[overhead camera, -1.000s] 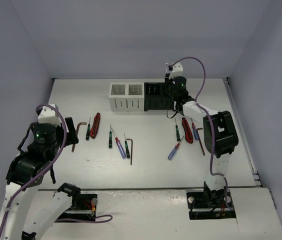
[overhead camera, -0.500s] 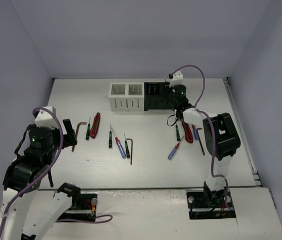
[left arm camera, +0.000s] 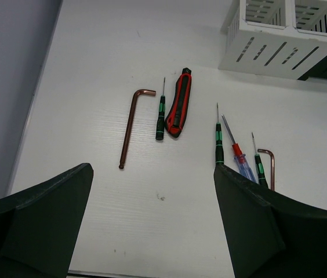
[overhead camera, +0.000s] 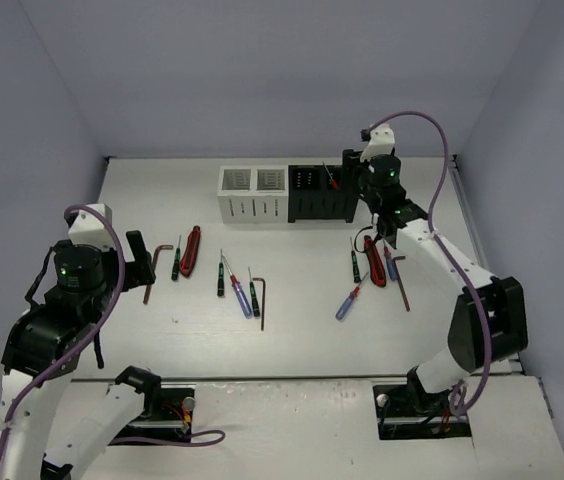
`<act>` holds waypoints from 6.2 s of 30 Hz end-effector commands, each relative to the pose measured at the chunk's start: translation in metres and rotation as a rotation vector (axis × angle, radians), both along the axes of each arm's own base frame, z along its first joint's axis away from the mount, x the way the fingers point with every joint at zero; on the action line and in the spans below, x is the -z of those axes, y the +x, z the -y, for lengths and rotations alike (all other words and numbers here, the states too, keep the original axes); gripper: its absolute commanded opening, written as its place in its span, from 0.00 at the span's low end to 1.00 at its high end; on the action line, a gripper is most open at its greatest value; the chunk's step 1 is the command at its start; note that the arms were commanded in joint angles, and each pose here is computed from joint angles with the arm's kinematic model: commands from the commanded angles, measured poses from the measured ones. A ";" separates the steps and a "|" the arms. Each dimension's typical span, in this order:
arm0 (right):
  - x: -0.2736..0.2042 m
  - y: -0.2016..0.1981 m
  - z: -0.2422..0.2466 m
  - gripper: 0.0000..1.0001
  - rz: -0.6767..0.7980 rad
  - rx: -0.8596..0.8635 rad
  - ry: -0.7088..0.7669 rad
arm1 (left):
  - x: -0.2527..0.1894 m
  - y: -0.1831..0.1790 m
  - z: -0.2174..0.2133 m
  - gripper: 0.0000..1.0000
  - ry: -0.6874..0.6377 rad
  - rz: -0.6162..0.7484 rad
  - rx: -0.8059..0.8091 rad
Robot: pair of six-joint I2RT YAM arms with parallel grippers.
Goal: Sort the tools into containers
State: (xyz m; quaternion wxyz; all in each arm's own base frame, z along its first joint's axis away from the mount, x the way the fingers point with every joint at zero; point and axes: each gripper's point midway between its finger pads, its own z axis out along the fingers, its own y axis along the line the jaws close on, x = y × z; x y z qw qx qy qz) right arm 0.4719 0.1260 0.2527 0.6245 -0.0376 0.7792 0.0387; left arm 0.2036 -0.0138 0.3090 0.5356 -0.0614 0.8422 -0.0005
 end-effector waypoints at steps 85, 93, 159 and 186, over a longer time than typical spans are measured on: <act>0.153 -0.080 0.106 0.00 -0.711 0.260 0.004 | 0.037 0.019 0.054 0.82 -0.077 -0.164 0.222; -0.026 -0.035 0.062 0.00 -0.126 0.131 0.074 | 0.034 0.021 0.053 0.82 -0.069 -0.160 0.214; -0.009 -0.022 0.013 0.55 -0.086 0.170 0.192 | 0.015 0.010 0.034 0.82 -0.013 -0.105 0.172; 0.220 -0.229 0.008 0.58 -0.763 0.514 0.385 | 0.037 0.007 0.052 0.82 -0.009 -0.193 0.254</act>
